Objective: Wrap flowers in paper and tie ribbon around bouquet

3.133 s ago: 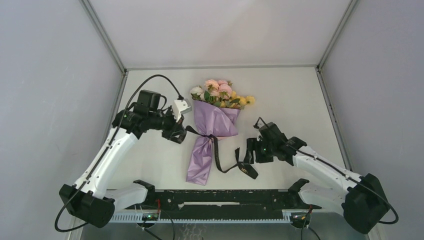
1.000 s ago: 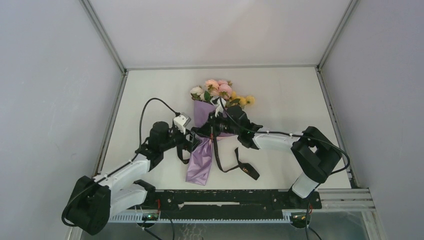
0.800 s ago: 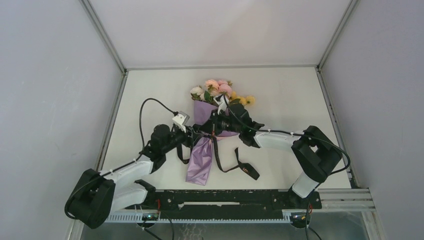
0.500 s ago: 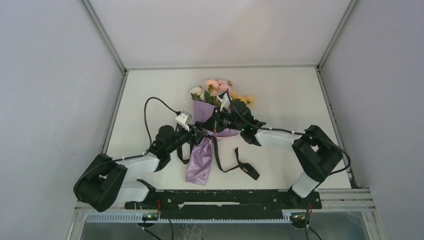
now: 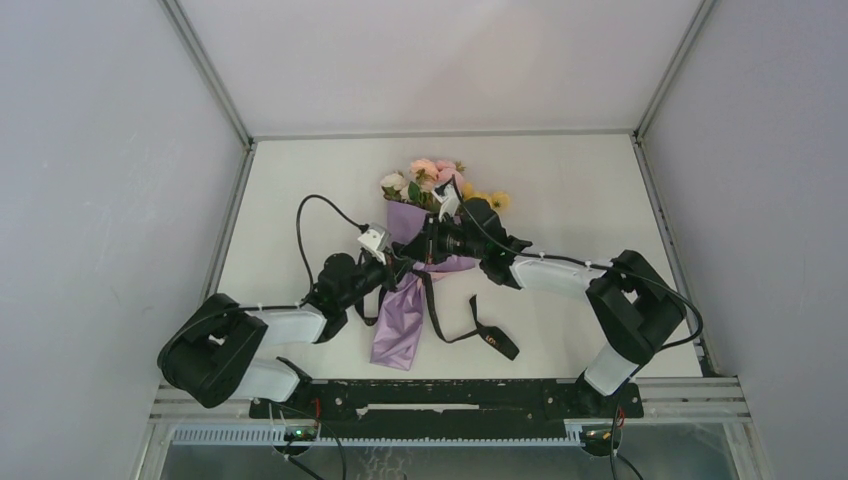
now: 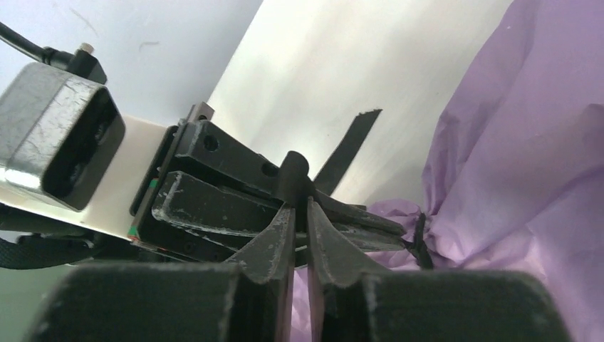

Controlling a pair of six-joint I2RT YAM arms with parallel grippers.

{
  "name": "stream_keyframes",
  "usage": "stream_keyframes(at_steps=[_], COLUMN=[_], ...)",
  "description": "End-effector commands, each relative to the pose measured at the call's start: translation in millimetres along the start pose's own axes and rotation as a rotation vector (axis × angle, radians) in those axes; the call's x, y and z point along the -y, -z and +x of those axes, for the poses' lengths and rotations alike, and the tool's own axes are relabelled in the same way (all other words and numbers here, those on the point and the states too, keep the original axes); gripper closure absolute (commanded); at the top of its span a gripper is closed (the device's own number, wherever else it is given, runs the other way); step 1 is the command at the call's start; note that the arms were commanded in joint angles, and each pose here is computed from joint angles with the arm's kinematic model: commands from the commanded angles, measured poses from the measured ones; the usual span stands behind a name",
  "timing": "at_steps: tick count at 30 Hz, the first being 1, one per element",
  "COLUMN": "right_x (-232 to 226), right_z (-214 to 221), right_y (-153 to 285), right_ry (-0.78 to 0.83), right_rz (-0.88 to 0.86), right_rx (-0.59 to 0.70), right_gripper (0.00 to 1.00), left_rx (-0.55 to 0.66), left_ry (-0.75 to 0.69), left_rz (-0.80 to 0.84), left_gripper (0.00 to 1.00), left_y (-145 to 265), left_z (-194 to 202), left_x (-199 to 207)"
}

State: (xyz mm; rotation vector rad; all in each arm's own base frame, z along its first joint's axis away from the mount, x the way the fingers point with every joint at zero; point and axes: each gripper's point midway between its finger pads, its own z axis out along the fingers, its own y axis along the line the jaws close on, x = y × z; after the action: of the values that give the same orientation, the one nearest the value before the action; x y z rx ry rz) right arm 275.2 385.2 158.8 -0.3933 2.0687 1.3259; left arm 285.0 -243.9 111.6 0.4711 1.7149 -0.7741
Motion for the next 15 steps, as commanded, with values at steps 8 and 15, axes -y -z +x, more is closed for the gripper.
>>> stream_keyframes(at_steps=[8,15], right_x=[96,93], right_z=[37,124], right_y=[164,191], right_ry=[-0.161,-0.268], right_rz=[0.808,0.821], right_rx=[-0.166,-0.452], right_gripper=[0.45,0.36], left_rx=[0.049,0.019], left_ry=[-0.182,-0.273], left_rz=[0.049,0.108], left_gripper=[1.0,1.0], left_y=[10,14], left_z=[-9,-2], left_x=[5,12])
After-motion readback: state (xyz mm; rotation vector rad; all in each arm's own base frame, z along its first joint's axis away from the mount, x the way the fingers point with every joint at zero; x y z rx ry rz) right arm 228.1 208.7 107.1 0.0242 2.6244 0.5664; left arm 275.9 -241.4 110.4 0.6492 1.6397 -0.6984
